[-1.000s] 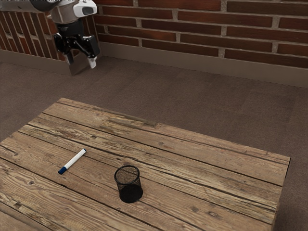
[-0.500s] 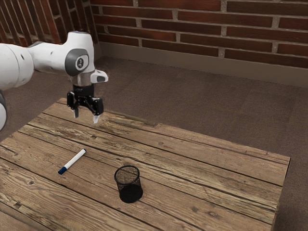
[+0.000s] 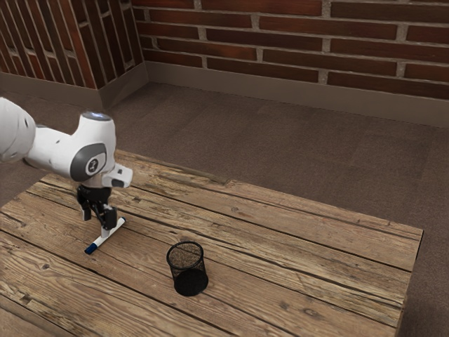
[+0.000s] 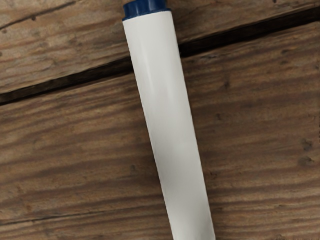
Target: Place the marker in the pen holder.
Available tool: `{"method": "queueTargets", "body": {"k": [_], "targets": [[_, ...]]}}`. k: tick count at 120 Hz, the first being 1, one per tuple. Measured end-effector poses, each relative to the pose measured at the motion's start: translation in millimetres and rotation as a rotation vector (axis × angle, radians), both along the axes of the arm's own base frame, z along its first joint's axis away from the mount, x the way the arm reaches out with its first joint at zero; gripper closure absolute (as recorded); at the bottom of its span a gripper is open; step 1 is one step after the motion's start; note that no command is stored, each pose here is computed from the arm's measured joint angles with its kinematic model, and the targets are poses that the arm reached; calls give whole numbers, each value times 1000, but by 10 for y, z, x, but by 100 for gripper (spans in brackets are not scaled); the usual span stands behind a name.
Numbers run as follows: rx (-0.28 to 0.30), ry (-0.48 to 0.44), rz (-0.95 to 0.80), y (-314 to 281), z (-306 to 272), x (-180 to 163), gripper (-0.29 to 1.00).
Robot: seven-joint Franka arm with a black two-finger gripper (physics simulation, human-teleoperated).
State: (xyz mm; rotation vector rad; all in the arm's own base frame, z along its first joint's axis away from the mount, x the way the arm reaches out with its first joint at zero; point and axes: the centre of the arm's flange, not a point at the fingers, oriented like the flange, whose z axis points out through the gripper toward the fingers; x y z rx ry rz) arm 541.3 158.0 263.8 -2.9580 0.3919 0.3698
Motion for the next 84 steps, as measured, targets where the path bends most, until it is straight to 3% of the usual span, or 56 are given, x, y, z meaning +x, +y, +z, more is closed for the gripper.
{"method": "queueTargets", "body": {"k": [37, 61, 84], "targets": [[-35, -14, -79, -32, -119, -213, 0], [-55, 27, 8, 62, -185, -287, 1], [-63, 94, 67, 53, -304, -156, 2]]}}
